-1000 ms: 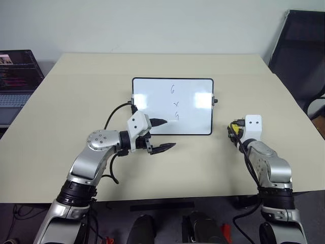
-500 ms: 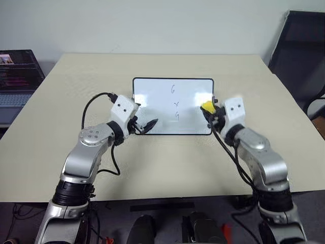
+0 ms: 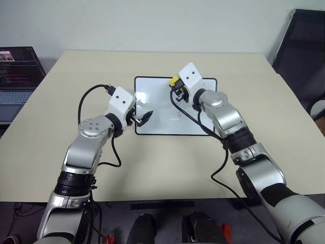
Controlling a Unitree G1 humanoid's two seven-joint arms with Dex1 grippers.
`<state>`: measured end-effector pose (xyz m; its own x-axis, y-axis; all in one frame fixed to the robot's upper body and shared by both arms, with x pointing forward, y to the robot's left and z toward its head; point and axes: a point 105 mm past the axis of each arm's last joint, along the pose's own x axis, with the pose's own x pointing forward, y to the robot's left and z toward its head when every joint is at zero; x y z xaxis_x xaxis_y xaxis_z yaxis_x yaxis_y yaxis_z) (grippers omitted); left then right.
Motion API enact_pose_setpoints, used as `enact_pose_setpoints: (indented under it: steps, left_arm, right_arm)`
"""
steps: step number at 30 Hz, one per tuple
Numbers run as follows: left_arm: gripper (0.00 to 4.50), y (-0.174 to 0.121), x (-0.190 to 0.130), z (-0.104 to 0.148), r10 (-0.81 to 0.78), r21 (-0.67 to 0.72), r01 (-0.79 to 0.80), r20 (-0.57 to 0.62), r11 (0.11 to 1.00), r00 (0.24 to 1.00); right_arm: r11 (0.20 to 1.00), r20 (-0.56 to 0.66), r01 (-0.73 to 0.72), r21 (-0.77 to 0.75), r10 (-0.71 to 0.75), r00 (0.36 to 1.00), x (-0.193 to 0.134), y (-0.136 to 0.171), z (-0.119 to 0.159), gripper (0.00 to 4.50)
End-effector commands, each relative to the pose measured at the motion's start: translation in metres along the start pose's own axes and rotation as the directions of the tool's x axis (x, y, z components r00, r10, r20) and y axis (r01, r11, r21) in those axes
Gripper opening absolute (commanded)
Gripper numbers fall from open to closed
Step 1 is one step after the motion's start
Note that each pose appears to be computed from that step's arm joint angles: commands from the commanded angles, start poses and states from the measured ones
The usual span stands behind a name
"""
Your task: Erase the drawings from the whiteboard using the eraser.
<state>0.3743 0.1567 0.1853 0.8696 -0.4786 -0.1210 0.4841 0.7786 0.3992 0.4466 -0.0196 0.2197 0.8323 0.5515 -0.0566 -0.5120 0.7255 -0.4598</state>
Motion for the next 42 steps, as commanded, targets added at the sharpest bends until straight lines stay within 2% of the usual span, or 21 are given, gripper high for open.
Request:
enact_pose_setpoints:
  steps: [1, 3, 8, 13, 17, 19, 31, 36, 42]
  left_arm:
    - [4.50, 0.004, -0.001, 0.021, 0.010, 0.038, -0.012, 0.059, 0.999, 0.998]
    - [4.50, 0.002, 0.000, 0.022, 0.006, 0.039, -0.008, 0.064, 0.999, 0.998]
    - [4.50, -0.001, -0.001, 0.022, -0.010, 0.042, 0.007, 0.069, 0.999, 0.998]
    - [4.50, -0.002, 0.000, 0.022, -0.014, 0.043, 0.011, 0.068, 0.999, 0.998]
    - [4.50, -0.006, 0.000, 0.021, -0.024, 0.039, 0.021, 0.069, 0.999, 0.997]
    - [4.50, -0.008, 0.000, 0.021, -0.029, 0.038, 0.026, 0.069, 0.999, 0.997]
    - [4.50, -0.011, -0.001, 0.018, -0.030, 0.029, 0.028, 0.065, 0.999, 0.997]
    - [4.50, -0.010, -0.001, 0.014, -0.029, 0.024, 0.028, 0.062, 0.999, 0.998]
    - [4.50, -0.007, -0.005, 0.003, -0.020, 0.006, 0.020, 0.046, 1.000, 0.999]
  right_arm:
    - [0.997, 0.039, 0.057, -0.060, -0.055, 0.998, 0.005, -0.012, 0.009, 1.13]
    - [0.996, 0.019, 0.054, -0.077, -0.053, 0.998, 0.006, -0.013, 0.002, 1.13]
    - [0.985, -0.072, -0.081, -0.151, 0.071, 0.995, 0.004, 0.007, -0.023, 1.13]
    - [0.971, -0.096, -0.128, -0.201, 0.111, 0.989, 0.002, 0.013, -0.028, 1.13]
    - [0.970, -0.027, 0.037, -0.238, -0.045, 0.999, 0.004, -0.012, -0.012, 1.13]
    - [0.969, -0.025, 0.065, -0.238, -0.073, 0.997, 0.003, -0.020, -0.012, 1.13]
    - [0.948, -0.138, -0.138, -0.288, 0.101, 0.985, -0.002, 0.014, -0.040, 1.13]
    - [0.956, -0.071, -0.036, -0.290, 0.016, 0.997, -0.002, -0.002, -0.026, 1.13]
    - [0.985, 0.042, 0.015, -0.172, -0.007, 0.999, -0.016, -0.015, -0.002, 1.13]
